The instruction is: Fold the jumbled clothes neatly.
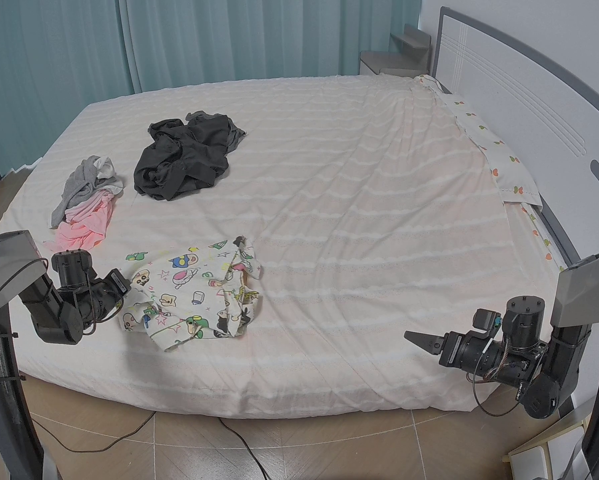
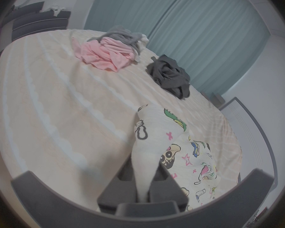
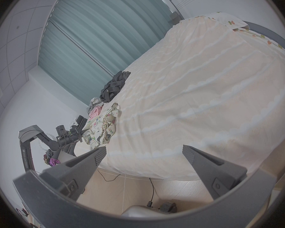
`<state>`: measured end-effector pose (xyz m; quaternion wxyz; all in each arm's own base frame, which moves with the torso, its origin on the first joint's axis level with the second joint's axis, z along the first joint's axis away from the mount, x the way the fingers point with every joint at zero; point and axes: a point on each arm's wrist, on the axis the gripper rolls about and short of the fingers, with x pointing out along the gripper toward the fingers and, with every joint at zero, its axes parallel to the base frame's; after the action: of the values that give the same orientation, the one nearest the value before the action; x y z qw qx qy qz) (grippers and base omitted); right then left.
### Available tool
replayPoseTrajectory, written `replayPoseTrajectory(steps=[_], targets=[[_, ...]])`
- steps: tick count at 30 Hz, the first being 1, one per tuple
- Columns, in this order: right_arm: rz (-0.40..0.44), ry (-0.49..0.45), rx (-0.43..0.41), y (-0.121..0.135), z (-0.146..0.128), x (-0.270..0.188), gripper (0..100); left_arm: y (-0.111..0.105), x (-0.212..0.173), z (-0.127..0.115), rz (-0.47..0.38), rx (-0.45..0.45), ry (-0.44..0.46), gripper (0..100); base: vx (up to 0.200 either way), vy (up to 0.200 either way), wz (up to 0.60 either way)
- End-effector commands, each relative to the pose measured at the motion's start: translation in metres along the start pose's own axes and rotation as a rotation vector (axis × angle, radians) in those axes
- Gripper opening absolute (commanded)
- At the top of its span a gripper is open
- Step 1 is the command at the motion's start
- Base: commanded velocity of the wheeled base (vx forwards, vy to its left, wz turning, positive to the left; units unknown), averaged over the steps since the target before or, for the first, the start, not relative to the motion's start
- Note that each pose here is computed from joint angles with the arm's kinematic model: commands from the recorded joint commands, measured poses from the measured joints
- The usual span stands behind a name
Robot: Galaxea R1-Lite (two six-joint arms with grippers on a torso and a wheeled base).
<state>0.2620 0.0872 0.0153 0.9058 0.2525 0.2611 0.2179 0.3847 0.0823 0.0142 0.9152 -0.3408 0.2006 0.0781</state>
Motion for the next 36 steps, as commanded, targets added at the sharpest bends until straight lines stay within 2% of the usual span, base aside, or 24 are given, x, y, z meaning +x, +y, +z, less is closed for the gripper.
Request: replayPoseTrajectory(steps=[1,8,11,19,28,29,36], targets=[[0.005,-0.043,-0.004,0.002,0.009,-0.010,100,0.026,-0.006,0.018,0.059,-0.036,-0.052,0,0.000,0.000,0.00],[-0.016,-0.091,0.005,-0.001,0.020,-0.026,100,0.045,-0.010,0.035,0.098,-0.059,-0.104,0,0.000,0.000,0.00],[-0.022,-0.093,0.009,0.000,0.020,-0.033,100,0.051,-0.006,0.031,0.117,-0.068,-0.089,0,0.000,0.000,0.00],[-0.028,-0.153,0.011,0.004,0.030,-0.055,100,0.052,-0.008,0.030,0.135,-0.069,-0.095,0,-0.075,0.000,0.00],[-0.047,-0.160,0.022,0.004,0.028,-0.074,100,0.052,-0.008,0.025,0.157,-0.067,-0.097,0,0.000,0.000,0.00],[-0.048,-0.165,0.024,0.003,0.029,-0.072,100,0.053,-0.008,0.024,0.159,-0.068,-0.094,100,0.000,0.000,0.00],[-0.044,-0.177,0.021,0.001,0.033,-0.069,100,0.051,-0.005,0.028,0.151,-0.065,-0.111,100,0.000,0.000,0.00]])
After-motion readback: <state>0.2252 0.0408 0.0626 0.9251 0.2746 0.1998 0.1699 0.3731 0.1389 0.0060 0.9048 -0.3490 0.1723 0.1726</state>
